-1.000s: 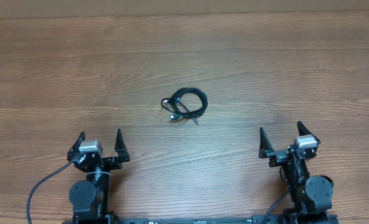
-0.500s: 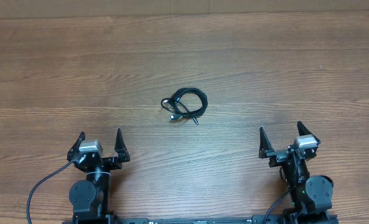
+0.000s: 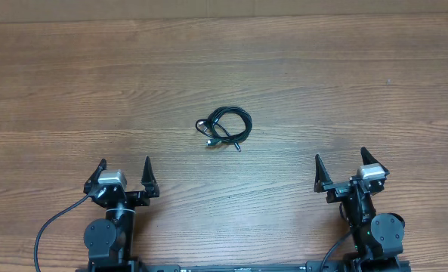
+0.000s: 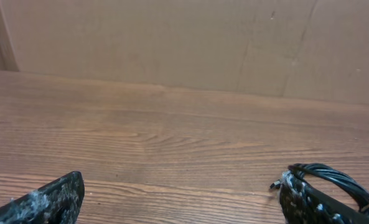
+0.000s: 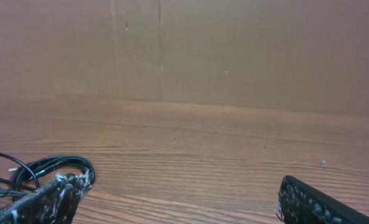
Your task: Untangle cables
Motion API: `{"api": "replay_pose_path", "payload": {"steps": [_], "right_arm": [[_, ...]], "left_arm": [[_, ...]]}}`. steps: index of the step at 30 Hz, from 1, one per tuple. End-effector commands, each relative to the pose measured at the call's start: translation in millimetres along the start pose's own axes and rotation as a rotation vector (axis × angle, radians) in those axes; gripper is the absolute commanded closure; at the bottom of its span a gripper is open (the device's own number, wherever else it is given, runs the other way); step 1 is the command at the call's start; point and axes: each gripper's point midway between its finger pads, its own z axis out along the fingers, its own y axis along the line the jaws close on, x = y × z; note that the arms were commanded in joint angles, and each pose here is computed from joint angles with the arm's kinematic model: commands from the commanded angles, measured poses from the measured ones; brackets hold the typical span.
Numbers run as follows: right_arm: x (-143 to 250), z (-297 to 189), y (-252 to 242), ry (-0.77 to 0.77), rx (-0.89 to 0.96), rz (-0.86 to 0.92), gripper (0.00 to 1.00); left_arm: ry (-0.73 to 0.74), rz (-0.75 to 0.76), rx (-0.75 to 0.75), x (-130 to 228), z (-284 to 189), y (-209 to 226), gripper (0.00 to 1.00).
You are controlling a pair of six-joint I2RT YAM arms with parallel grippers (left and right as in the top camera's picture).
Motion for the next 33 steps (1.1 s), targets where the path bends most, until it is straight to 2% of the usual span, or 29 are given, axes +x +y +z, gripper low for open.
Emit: {"api": "replay_pose_path", "payload": {"steps": [1,5,8,24,29,33], "right_arm": [[2,0,-1,-0.003,0.005,-0.004,0.0],[2,0,-1,-0.003,0.005,-0.004,0.0],[2,0,-1,-0.003,0.005,-0.004,0.0],[2,0,-1,-0.003,0.005,-0.004,0.0],[2,0,-1,-0.003,0.005,-0.004,0.0],[2,0,-1,-0.003,0.005,-0.004,0.0]], "left_arm": [[-0.018,0.013,0.035,-7,-1,-7,0.0],[-0.033,0.016,0.109,-26,-8,-22,0.0],[-0.049,0.021,0.187,-54,-22,-38,0.0],[-0.083,0.026,0.199,-172,-117,-56,0.01],[-0.045,0.022,0.221,-201,-130,-64,0.01],[0.05,0.008,0.274,-216,-129,-76,0.0]]}}
